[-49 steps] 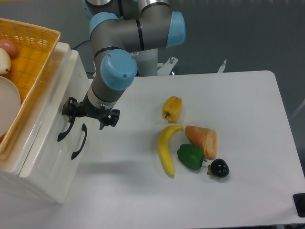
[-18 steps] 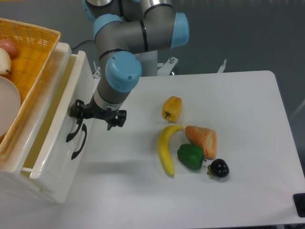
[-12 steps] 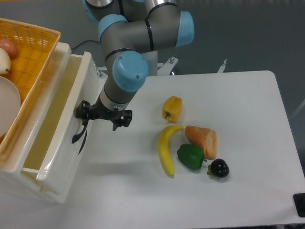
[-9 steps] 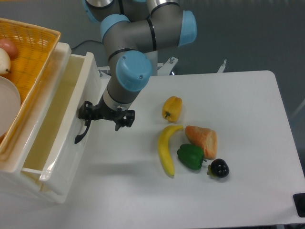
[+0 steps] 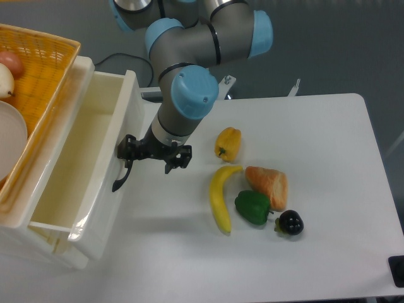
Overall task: Slide the top white drawer open
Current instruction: 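Pull the upper drawer outward from the cabinet by its handle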
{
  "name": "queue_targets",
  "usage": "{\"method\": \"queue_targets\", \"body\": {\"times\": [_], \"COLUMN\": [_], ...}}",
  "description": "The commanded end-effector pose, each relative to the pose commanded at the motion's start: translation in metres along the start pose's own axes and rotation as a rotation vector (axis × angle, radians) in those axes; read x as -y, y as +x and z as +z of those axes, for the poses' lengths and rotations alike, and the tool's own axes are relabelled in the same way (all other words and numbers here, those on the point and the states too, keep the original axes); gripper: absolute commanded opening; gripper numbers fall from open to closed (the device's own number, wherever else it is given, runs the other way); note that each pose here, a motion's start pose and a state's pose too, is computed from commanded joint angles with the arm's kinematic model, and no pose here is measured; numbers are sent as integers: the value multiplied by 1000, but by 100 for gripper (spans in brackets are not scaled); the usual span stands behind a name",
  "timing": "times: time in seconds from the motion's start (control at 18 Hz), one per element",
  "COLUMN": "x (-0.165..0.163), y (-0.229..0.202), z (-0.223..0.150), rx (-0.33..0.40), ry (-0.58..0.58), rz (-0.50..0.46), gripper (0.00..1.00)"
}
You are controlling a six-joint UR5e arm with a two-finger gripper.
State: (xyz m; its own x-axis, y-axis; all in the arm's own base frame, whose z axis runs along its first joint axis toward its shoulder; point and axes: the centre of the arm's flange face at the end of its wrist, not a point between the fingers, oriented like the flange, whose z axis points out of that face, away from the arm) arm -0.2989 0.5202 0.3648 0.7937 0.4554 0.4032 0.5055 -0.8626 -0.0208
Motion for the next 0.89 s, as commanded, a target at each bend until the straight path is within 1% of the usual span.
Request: {"method": "queue_targets", "body": {"times": [0.61,0.89], "x": [-2,-2], "y": [-39,-41], "z": [-19,-19], "rx": [1,1], "ry": [33,33], "rz": [-66,-70], "gripper": [100,100]}}
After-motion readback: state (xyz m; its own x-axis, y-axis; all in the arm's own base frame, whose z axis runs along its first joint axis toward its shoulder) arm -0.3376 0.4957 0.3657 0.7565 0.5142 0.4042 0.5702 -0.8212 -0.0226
